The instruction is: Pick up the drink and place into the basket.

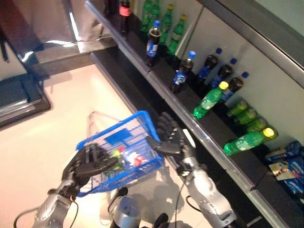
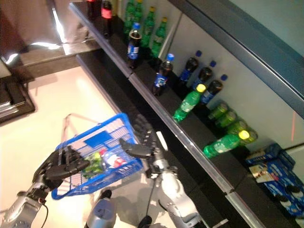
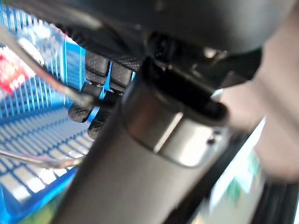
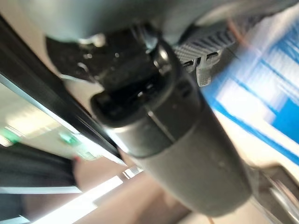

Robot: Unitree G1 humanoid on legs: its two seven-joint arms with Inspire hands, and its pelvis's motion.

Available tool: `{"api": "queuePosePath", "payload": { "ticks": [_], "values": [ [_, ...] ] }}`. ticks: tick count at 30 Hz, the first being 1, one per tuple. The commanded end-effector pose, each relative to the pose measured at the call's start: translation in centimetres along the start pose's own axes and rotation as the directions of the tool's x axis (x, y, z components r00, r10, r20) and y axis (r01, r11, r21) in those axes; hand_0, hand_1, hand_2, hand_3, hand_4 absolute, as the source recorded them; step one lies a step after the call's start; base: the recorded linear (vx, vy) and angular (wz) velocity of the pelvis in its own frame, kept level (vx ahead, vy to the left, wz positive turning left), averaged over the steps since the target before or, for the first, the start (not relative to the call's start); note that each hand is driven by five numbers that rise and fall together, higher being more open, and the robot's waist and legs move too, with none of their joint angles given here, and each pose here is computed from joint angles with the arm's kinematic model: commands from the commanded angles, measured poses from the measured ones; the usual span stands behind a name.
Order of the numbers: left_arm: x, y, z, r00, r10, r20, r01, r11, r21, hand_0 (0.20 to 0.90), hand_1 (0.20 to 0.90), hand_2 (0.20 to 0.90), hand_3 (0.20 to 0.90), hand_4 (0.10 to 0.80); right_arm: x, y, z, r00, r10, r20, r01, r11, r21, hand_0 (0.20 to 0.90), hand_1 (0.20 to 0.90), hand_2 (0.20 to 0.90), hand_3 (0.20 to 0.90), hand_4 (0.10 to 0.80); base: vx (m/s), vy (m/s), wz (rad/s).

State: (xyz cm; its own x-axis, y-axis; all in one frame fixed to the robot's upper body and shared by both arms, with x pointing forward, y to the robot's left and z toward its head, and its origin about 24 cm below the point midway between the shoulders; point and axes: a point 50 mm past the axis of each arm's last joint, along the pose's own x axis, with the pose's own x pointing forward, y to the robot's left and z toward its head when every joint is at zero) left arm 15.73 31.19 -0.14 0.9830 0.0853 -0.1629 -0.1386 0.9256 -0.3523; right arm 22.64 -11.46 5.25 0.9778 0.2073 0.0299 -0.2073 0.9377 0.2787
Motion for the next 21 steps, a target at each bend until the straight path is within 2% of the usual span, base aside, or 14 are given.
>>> {"api": "queuePosePath", "payload": {
  "ticks": [1,7,9,12,16,19,21],
  "values": [
    [-0.7,-0.1,10.8,0.775,-0.089,0.626,0.008,0.991,0.131,0.300,0.300,0.300,0.200,0.100,-1.2,-1.6,1.5,0.985,0.143,0.093,-0.146,0.989,0.030,0.900,0.900,0.900,0.900,0.800,0.035,0.092,-0.19],
    [-1.6,1.8,6.6,0.826,0.086,0.557,-0.115,0.993,0.017,0.300,0.300,0.300,0.200,0.100,-2.5,-2.1,-0.1,0.960,0.278,0.044,-0.281,0.941,0.189,0.900,0.900,0.900,0.900,0.800,0.011,0.138,-0.22],
    [-2.0,2.1,4.8,0.841,0.160,0.517,-0.167,0.985,-0.034,0.300,0.300,0.300,0.200,0.100,-3.3,-1.6,-1.0,0.918,0.395,0.042,-0.387,0.865,0.320,0.900,0.900,0.900,0.900,0.800,-0.003,0.190,-0.26],
    [-2.0,2.1,3.5,0.856,0.205,0.475,-0.204,0.978,-0.053,0.300,0.300,0.300,0.200,0.100,-3.6,-1.2,-1.7,0.887,0.458,0.055,-0.439,0.801,0.407,0.900,0.900,0.900,0.900,0.800,0.011,0.209,-0.33],
    [-1.5,2.0,2.0,0.857,0.292,0.424,-0.279,0.956,-0.095,0.300,0.300,0.300,0.200,0.100,-4.4,-1.7,-3.7,0.898,0.441,-0.013,-0.389,0.805,0.449,0.900,0.900,0.900,0.900,0.800,-0.038,0.236,-0.37],
    [-1.5,2.5,1.8,0.801,0.402,0.443,-0.310,0.912,-0.267,0.300,0.300,0.300,0.200,0.100,-5.2,-2.5,-5.7,0.908,0.406,-0.107,-0.328,0.846,0.421,0.900,0.900,0.900,0.900,0.800,-0.146,0.139,-0.30],
    [-0.9,2.5,0.8,0.783,0.462,0.417,-0.348,0.880,-0.324,0.300,0.300,0.300,0.200,0.100,-5.9,-3.4,-7.3,0.929,0.316,-0.191,-0.215,0.884,0.416,0.900,0.900,0.900,0.900,0.800,-0.123,0.117,-0.28]
  ]
}}
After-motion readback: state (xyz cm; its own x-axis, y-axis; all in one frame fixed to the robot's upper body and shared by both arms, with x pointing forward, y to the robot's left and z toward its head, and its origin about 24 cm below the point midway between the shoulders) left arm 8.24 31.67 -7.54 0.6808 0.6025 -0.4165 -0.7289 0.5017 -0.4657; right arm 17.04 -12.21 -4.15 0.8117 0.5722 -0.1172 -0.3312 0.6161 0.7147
